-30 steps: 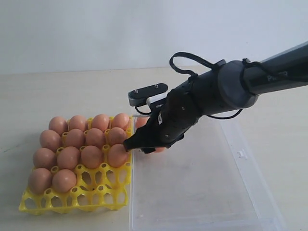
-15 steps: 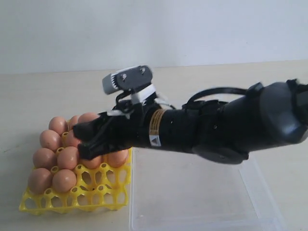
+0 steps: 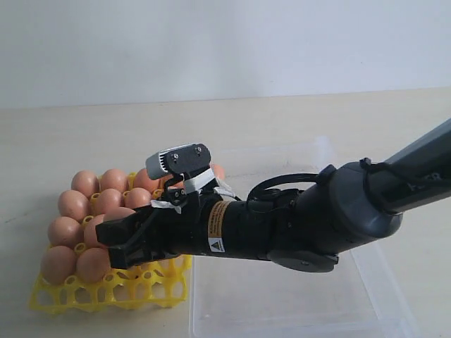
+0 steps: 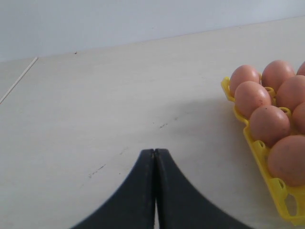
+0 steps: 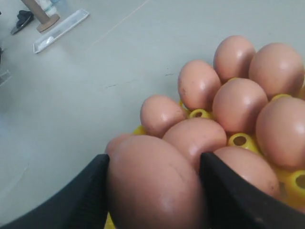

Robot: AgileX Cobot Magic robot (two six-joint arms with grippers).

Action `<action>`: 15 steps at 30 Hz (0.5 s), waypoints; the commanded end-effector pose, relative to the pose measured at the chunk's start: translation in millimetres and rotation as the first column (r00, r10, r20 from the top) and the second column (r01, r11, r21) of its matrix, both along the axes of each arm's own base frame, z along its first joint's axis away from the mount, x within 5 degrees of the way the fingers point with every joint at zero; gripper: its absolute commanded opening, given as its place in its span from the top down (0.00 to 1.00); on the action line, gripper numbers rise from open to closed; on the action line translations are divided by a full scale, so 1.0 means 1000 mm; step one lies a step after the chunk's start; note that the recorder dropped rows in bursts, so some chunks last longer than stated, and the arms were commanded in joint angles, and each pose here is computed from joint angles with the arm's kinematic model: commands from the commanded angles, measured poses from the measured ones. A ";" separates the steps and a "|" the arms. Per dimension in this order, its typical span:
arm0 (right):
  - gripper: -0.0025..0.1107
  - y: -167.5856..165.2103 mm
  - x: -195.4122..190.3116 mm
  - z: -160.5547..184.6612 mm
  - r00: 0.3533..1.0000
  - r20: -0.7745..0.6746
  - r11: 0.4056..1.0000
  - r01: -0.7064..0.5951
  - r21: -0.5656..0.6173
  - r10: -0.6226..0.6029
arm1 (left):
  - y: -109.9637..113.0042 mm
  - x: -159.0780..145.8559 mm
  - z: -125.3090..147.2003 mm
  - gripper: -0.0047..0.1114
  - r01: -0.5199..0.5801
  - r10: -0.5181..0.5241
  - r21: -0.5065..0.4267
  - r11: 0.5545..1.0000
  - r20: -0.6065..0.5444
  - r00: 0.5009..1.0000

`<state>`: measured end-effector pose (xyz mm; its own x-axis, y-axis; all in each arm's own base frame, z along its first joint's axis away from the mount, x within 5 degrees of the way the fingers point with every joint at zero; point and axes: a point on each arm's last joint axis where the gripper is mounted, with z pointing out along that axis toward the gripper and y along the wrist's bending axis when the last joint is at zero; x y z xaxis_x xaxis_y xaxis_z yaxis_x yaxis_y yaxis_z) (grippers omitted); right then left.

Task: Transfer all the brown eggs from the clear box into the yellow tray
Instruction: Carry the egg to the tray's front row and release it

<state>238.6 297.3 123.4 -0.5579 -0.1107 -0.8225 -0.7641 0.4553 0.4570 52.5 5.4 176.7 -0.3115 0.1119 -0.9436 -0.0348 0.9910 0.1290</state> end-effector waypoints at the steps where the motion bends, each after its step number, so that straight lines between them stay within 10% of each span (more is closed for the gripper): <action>1: 0.98 0.002 -0.003 -0.003 0.999 -0.024 0.998 -0.030 0.053 0.032 | -0.001 0.000 0.002 0.96 0.007 -0.007 -0.008 1.000 0.019 1.000; 10: 0.53 0.005 -0.003 -0.008 0.998 -0.057 0.998 -0.038 0.056 0.041 | -0.001 0.000 0.002 0.96 0.007 -0.007 -0.008 1.000 0.019 1.000; 15: 0.46 0.005 -0.002 -0.008 0.998 -0.055 0.998 -0.032 0.053 0.035 | -0.001 0.000 0.002 0.96 0.007 -0.007 -0.008 1.000 0.019 1.000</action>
